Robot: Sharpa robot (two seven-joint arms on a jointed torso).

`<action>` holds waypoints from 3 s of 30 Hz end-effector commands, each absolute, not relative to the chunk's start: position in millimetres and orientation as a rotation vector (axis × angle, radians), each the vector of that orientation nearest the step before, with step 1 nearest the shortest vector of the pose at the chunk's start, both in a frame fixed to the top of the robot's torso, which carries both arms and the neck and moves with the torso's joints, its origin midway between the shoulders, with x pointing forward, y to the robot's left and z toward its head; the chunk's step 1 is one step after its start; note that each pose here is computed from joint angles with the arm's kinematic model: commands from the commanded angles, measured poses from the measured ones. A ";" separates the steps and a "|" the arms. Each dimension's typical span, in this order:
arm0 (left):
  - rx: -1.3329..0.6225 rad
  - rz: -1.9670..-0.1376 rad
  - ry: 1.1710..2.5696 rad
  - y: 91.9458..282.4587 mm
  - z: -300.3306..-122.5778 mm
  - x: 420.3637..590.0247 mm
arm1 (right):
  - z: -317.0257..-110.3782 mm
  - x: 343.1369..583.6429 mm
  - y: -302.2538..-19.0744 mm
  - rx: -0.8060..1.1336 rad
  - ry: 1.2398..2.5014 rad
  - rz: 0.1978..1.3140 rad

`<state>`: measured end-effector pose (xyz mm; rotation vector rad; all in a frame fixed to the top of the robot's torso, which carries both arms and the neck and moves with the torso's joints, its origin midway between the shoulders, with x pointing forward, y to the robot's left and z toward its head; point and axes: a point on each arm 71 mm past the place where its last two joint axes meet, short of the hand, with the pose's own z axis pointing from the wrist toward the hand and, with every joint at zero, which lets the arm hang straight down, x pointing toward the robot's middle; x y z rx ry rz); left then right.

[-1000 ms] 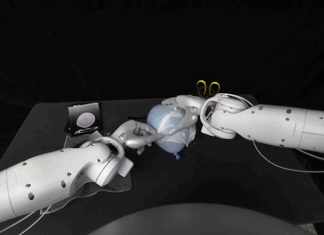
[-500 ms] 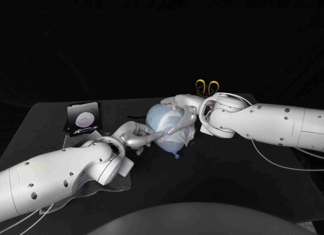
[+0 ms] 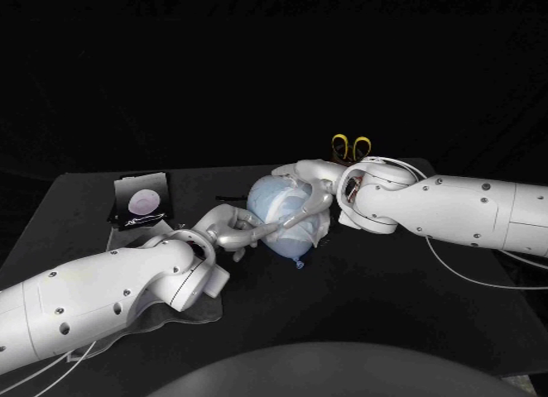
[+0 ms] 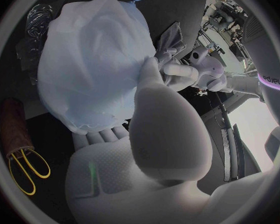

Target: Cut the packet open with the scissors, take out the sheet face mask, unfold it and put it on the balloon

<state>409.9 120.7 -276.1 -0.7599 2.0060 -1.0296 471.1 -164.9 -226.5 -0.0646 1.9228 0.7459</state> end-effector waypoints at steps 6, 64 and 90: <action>-0.752 -0.975 2.016 117.6 -277.2 411.7 | -238.8 464.6 -163.7 -0.084 2.000 0.727; -0.769 -1.013 2.036 112.5 -274.2 412.0 | -242.2 462.3 -163.4 -0.081 2.012 0.726; -0.765 -0.916 2.032 106.8 -279.8 422.1 | -243.7 461.6 -161.2 -0.081 2.017 0.727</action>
